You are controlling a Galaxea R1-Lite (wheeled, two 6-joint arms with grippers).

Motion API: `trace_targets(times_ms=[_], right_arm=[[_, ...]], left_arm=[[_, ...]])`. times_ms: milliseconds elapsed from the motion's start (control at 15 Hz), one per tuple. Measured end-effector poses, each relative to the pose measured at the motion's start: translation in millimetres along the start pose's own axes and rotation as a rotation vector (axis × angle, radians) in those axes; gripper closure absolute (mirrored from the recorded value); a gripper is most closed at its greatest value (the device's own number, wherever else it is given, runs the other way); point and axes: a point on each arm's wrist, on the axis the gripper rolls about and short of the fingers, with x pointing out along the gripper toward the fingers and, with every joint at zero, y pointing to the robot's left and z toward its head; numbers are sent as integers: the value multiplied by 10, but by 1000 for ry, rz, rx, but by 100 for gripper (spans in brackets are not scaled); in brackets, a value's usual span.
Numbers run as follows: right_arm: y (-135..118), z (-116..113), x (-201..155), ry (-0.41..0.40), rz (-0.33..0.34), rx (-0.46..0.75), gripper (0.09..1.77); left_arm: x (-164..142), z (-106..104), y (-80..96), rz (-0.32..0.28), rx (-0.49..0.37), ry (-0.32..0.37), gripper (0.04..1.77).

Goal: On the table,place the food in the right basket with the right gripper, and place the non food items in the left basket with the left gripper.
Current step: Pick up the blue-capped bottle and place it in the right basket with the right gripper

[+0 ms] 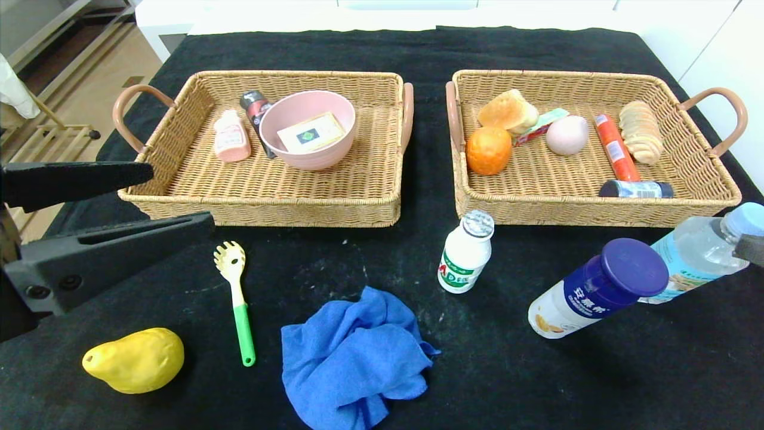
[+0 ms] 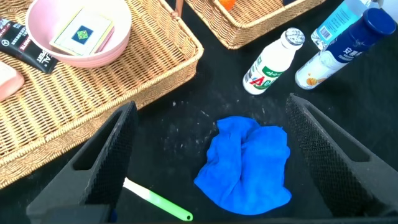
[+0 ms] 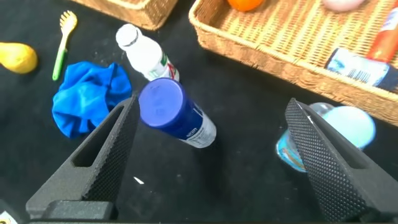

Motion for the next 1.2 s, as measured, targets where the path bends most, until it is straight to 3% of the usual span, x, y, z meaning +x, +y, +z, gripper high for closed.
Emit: trace_targets(times_ms=[733, 1067, 1200], right_arm=[[170, -181, 183, 87, 55, -27, 15], [191, -323, 227, 122, 76, -35, 15], [189, -405, 246, 143, 78, -94, 15]], left_arm=[[19, 46, 1, 0, -2, -11, 9], [34, 18, -55, -46, 0, -3, 9], [38, 7, -63, -54, 1, 0, 9]])
